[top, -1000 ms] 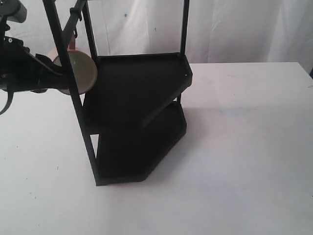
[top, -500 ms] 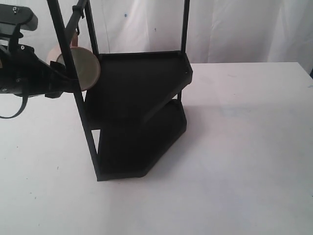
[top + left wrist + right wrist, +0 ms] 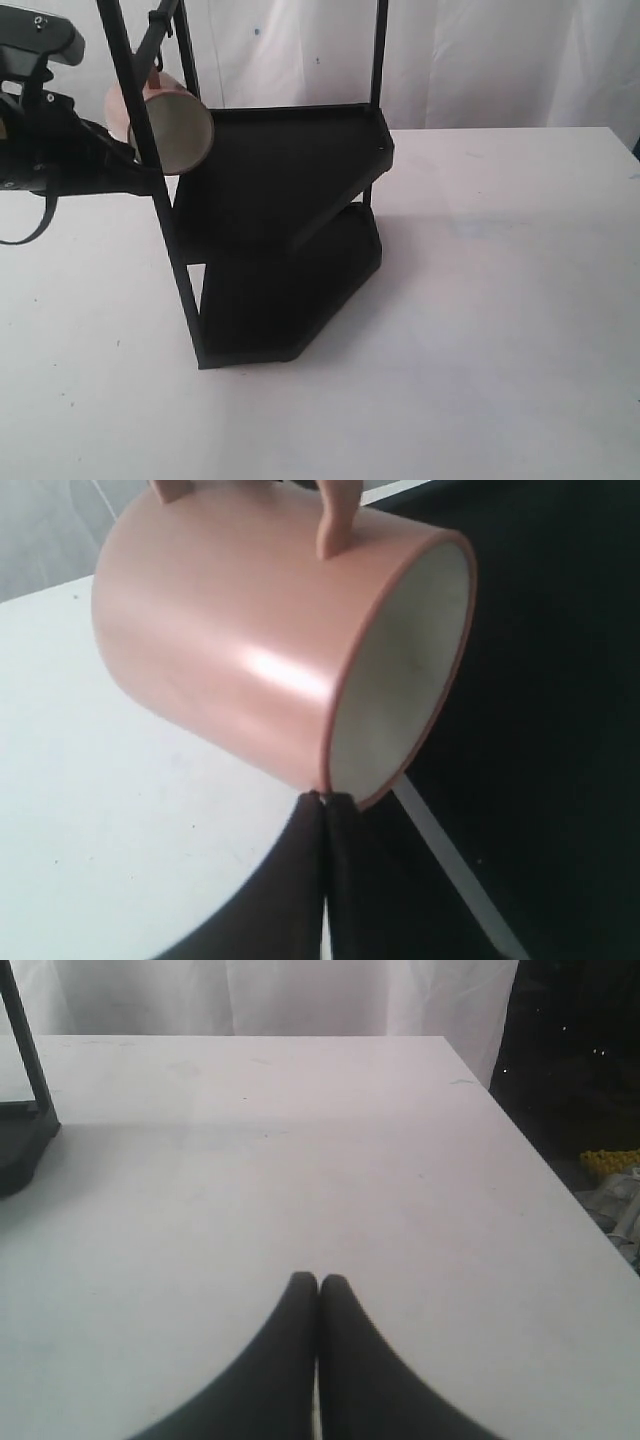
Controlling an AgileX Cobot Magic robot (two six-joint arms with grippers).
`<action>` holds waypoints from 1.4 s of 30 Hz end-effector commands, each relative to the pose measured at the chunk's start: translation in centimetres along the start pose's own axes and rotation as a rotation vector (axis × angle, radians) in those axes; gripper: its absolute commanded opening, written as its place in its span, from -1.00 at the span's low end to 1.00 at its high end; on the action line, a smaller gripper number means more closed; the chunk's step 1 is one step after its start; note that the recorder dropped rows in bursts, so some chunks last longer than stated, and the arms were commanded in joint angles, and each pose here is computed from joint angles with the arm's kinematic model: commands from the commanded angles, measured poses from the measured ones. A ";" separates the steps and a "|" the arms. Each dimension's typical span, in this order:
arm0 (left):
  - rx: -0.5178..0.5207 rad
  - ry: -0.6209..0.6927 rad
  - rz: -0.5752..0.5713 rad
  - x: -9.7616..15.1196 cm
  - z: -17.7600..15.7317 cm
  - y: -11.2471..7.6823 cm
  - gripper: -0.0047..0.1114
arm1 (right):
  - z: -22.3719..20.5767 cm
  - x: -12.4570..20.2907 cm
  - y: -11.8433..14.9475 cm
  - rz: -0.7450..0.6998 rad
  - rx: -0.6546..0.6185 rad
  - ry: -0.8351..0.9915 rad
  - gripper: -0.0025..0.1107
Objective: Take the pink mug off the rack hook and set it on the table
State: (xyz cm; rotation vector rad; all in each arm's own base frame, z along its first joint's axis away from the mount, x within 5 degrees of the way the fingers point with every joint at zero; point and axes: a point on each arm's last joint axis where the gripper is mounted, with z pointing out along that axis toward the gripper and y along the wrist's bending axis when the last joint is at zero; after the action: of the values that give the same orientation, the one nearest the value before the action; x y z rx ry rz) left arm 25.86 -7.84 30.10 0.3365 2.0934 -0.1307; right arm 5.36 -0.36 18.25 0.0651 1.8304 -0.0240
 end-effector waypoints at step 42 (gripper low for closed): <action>0.061 0.063 -1.024 0.4 -3.5 2.2 -0.92 | 0.0 0.0 0.0 -0.002 0.006 -0.007 -0.96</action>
State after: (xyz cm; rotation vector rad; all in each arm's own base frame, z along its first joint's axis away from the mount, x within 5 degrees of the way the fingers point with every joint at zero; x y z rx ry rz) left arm 23.47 -4.68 32.42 -0.6626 2.1519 -0.7246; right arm 5.36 -0.36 18.25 0.0651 1.8304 -0.0240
